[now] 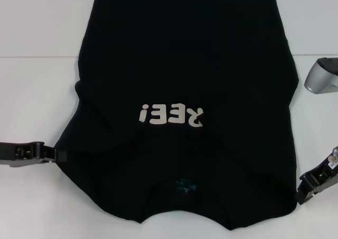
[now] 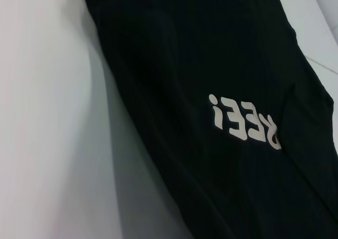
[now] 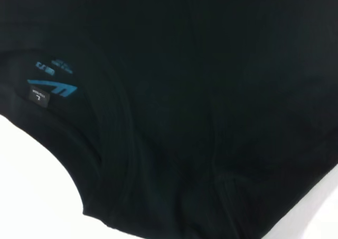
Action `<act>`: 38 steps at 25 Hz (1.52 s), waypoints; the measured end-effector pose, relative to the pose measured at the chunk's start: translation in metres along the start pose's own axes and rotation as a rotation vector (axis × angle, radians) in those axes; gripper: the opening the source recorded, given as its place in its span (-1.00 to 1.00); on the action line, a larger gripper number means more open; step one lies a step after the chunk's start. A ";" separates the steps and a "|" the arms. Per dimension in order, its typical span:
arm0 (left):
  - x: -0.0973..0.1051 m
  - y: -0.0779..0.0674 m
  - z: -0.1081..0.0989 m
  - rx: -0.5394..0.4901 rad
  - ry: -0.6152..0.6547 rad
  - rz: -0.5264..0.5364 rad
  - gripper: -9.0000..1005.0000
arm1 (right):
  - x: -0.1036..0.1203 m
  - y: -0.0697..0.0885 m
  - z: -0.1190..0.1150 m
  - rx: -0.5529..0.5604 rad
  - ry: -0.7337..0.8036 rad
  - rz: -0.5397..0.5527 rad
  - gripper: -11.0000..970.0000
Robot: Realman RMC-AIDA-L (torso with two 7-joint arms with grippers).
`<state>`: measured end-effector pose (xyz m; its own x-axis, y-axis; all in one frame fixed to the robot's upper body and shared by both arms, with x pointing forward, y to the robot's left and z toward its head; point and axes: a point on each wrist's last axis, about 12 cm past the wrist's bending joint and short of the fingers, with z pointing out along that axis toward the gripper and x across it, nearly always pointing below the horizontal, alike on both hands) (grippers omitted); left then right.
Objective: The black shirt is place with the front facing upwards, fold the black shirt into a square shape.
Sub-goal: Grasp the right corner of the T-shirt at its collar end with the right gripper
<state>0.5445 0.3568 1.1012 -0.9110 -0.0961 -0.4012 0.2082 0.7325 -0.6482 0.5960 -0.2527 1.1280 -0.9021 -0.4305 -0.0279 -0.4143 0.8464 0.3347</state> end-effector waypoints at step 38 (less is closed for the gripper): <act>0.006 0.001 -0.003 0.049 0.036 0.001 -0.88 | 0.004 -0.003 -0.028 -0.053 0.015 -0.025 -0.48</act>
<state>0.5383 0.3589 1.0999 -0.9229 -0.0707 -0.3785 0.2251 0.6985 -0.6793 0.5972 -0.2658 1.1530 -0.8894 -0.4565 -0.0224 -0.4294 0.8176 0.3836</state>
